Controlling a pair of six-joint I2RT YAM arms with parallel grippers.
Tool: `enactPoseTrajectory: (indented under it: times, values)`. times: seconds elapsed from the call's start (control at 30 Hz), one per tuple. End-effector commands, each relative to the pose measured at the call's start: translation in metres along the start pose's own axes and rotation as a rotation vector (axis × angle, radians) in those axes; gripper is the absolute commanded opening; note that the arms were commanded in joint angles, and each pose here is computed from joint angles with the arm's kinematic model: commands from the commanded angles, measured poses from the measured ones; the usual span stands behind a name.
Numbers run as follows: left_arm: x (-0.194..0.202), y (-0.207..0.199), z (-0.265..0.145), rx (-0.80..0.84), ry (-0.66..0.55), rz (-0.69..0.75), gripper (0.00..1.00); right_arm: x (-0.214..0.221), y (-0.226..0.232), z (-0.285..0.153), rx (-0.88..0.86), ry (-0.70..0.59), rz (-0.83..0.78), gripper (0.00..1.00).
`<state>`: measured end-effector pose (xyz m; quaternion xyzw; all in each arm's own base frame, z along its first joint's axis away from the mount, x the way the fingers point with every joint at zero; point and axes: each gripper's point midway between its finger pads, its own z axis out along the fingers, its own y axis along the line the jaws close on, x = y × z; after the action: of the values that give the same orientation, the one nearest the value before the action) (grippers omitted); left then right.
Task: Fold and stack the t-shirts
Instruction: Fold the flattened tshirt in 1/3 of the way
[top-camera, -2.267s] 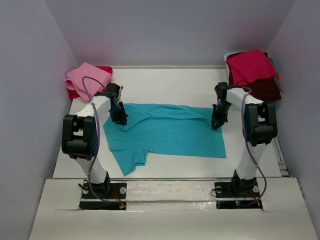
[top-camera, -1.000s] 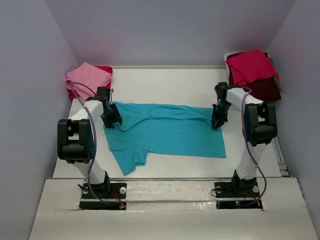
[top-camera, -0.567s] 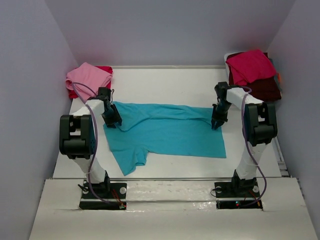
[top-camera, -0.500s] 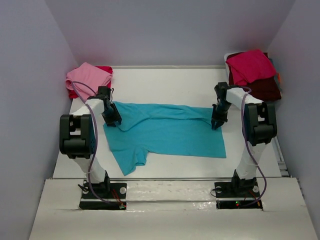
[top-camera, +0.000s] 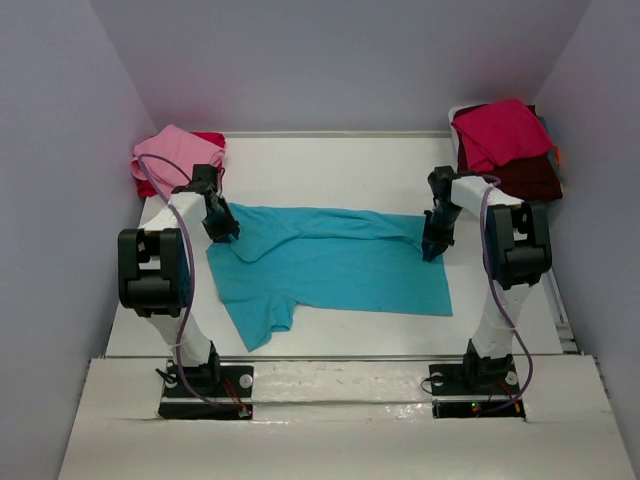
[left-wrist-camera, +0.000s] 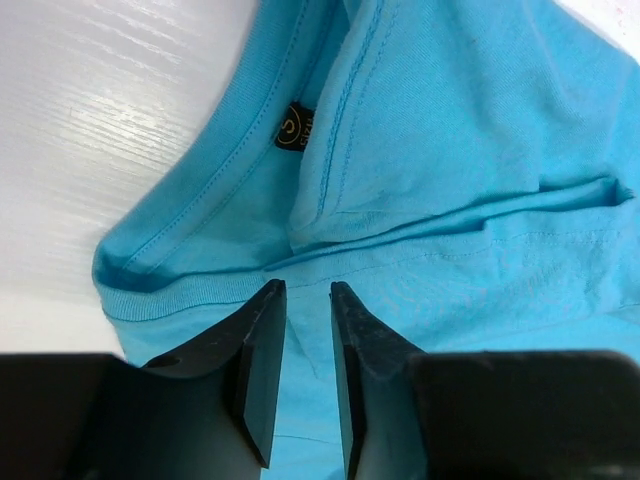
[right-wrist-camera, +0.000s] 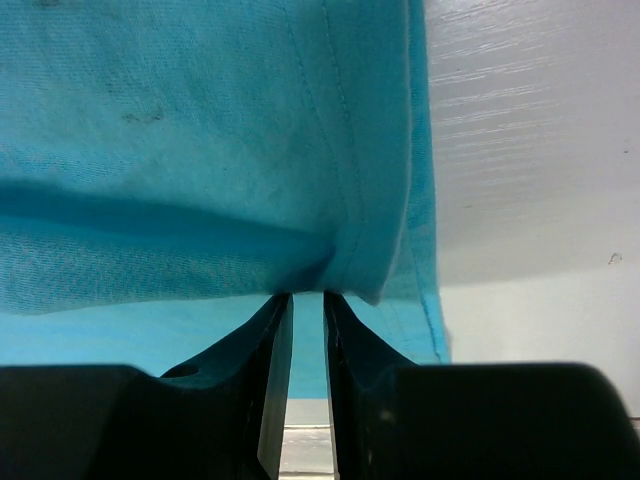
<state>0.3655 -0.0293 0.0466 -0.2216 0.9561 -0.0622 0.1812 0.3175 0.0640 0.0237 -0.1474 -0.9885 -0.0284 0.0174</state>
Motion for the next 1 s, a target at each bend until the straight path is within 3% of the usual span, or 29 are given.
enactPoseTrajectory:
  times: [0.0, 0.7, 0.97]
  values:
    - [-0.006, 0.004, -0.004, -0.020, -0.014, 0.002, 0.45, -0.012, 0.009, -0.007, -0.018, -0.041, -0.025, 0.24]
    - [0.017, 0.014, 0.002, -0.013, 0.022, -0.011, 0.47, -0.009, 0.008, -0.004, -0.017, -0.034, -0.023, 0.24]
    - [0.018, 0.011, 0.008, 0.006, 0.030, -0.008, 0.40, -0.008, 0.007, -0.005, -0.014, -0.036, -0.023, 0.24]
